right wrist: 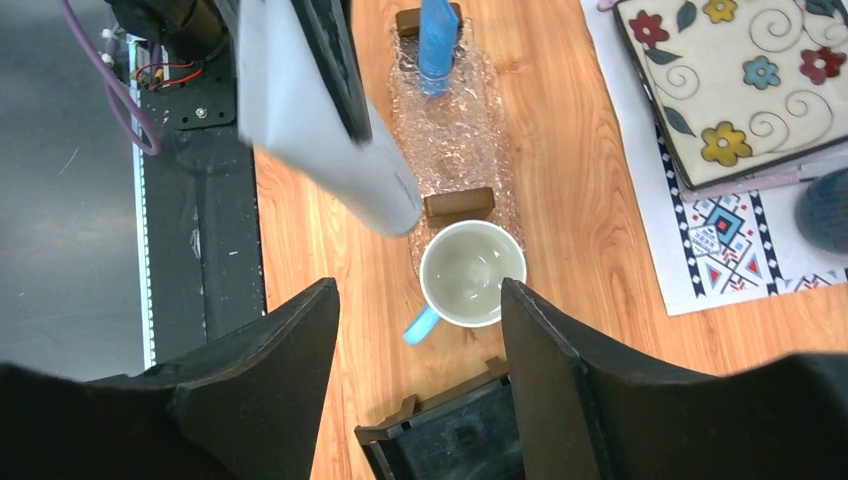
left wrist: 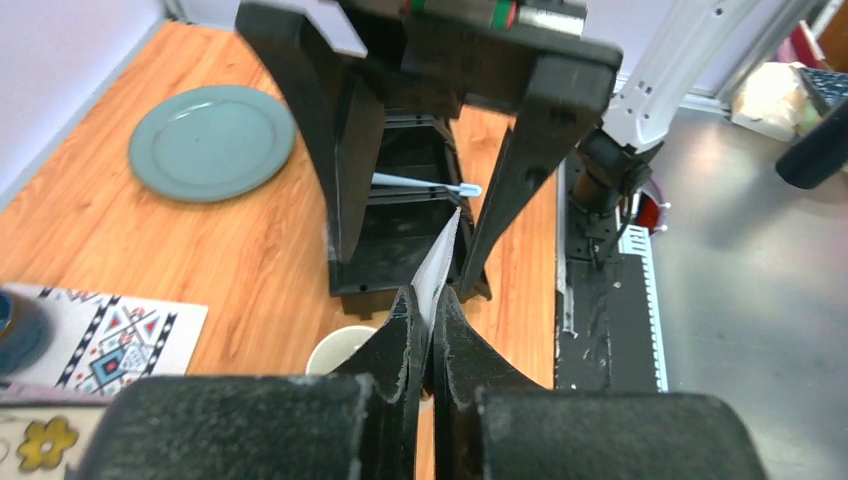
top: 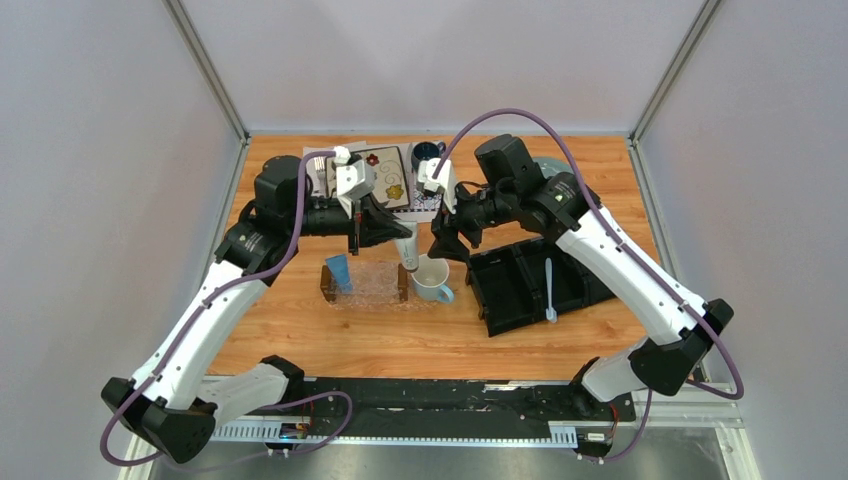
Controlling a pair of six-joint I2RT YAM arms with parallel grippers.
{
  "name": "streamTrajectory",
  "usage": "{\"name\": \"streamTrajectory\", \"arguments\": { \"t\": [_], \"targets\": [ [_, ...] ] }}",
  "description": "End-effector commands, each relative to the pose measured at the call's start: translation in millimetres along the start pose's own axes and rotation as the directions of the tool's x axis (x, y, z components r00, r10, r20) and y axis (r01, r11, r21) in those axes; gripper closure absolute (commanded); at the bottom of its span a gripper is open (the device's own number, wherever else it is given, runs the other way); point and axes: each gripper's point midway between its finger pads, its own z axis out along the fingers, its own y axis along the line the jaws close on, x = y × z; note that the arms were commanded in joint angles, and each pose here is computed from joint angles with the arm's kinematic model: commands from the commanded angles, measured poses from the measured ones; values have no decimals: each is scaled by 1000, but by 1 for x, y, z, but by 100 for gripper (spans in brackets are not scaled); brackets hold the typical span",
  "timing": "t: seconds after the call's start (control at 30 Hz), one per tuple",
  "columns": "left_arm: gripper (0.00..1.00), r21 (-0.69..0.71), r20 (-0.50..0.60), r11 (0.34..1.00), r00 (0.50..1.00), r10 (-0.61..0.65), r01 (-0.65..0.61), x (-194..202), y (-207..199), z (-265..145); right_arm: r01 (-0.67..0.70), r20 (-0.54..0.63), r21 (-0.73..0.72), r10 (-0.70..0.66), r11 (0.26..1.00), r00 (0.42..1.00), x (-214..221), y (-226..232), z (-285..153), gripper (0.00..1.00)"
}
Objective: Prepare toiletry sets of a toothbrush and toothpaste on the tray
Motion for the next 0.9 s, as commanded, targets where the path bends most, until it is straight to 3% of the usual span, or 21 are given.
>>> {"name": "streamTrajectory", "arguments": {
  "t": [0.0, 0.3, 0.87],
  "targets": [
    [100, -115, 20, 991, 998, 64, -61, -5, 9, -17, 22, 83, 88, -29, 996, 996, -24, -10, -26, 36],
    [100, -351, 18, 935, 998, 66, -55, 15, 43, -41, -14, 75, 147, 3, 989, 997, -7, -23, -35, 35],
    [100, -550, 47, 835, 999, 7, 20, 73, 76, -61, -62, 70, 213, 49, 975, 996, 16, -37, -47, 35]
  ]
}}
